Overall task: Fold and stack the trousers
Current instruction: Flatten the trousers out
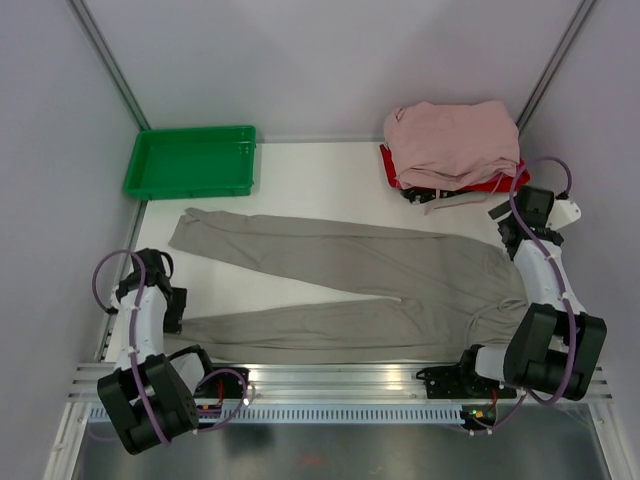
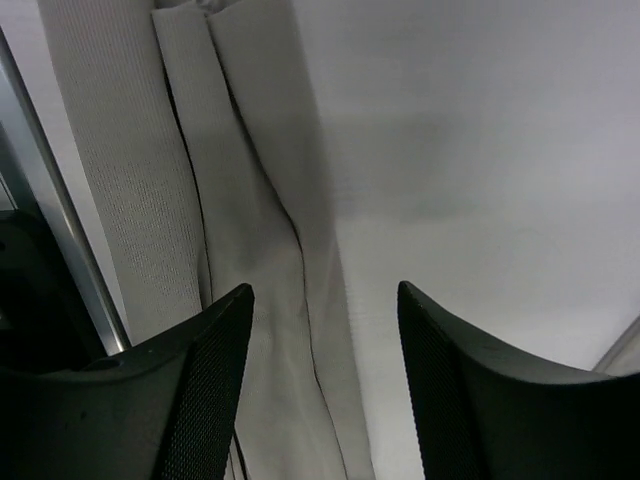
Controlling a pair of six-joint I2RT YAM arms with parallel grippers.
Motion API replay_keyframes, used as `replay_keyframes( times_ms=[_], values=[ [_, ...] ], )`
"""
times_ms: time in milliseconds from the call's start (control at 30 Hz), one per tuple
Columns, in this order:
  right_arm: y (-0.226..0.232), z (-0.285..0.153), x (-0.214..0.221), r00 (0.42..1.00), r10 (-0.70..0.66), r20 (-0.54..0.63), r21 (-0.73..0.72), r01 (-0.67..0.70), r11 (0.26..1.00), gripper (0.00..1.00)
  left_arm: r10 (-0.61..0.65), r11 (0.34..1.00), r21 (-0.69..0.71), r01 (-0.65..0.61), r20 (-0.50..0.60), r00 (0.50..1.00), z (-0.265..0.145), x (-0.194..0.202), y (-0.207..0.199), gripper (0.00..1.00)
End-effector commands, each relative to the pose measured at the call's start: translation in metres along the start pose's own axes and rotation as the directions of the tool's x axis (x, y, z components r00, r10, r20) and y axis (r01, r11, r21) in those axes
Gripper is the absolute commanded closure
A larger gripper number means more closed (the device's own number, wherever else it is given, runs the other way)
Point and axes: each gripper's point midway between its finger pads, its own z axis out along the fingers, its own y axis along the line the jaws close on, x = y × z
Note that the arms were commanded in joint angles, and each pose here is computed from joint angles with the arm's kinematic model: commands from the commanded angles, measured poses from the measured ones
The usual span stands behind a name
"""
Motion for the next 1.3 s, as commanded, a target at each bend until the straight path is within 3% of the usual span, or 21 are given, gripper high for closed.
replay_keyframes(
  times_ms=[0, 233, 300, 467, 600, 833, 1133, 1167, 1200, 1233, 1267],
  values=[
    [0.030, 0.001, -0.018, 0.999, 0.038, 0.007, -0.066, -0.038, 0.997, 0.02, -0.115, 0.992, -0.038, 0.116, 0.031, 0.993, 0.013, 0.000, 0.004, 0.36],
    [0.037, -0.001, -0.034, 0.999, 0.003, 0.032, -0.060, -0.001, 0.998, 0.02, -0.112, 0.994, -0.013, 0.112, 0.001, 0.994, 0.028, 0.012, 0.003, 0.41],
    [0.035, -0.001, -0.031, 1.000, 0.001, 0.018, -0.052, 0.000, 0.999, 0.02, -0.092, 0.996, -0.020, 0.093, 0.019, 0.996, 0.029, 0.009, 0.007, 0.48],
    [0.033, 0.002, -0.023, 1.000, -0.016, -0.023, -0.038, 0.015, 0.999, 0.02, -0.087, 0.996, -0.022, 0.089, 0.068, 0.994, 0.028, 0.000, 0.009, 0.81],
    [0.034, 0.000, -0.026, 1.000, -0.018, -0.010, -0.046, 0.018, 0.999, 0.02, -0.071, 0.995, 0.072, 0.064, 0.097, 0.993, 0.017, -0.012, -0.012, 0.98],
    [0.028, -0.001, -0.021, 1.000, -0.011, -0.008, -0.040, 0.011, 0.999, 0.02, -0.003, 0.977, 0.211, -0.039, 0.195, 0.981, -0.001, -0.042, -0.053, 0.98],
    [0.021, -0.004, -0.017, 1.000, -0.006, -0.006, -0.031, 0.006, 0.999, 0.02, 0.187, 0.898, 0.363, -0.250, 0.199, 0.962, -0.002, -0.038, -0.101, 0.97],
    [0.021, -0.004, -0.016, 1.000, -0.006, -0.007, -0.032, 0.006, 0.999, 0.02, 0.196, 0.904, 0.342, -0.256, 0.200, 0.960, 0.001, -0.039, -0.098, 0.93],
    [0.021, -0.004, -0.017, 1.000, -0.004, -0.006, -0.033, 0.004, 0.999, 0.02, 0.196, 0.909, 0.330, -0.256, 0.207, 0.959, 0.000, -0.042, -0.097, 0.72],
    [0.021, -0.004, -0.017, 1.000, -0.004, -0.006, -0.033, 0.004, 0.999, 0.02, 0.206, 0.910, 0.317, -0.267, 0.213, 0.955, -0.001, -0.043, -0.095, 0.59],
    [0.021, -0.004, -0.017, 1.000, -0.004, -0.007, -0.035, 0.004, 0.999, 0.02, 0.205, 0.916, 0.297, -0.269, 0.228, 0.952, -0.001, -0.048, -0.093, 0.37]
  ],
)
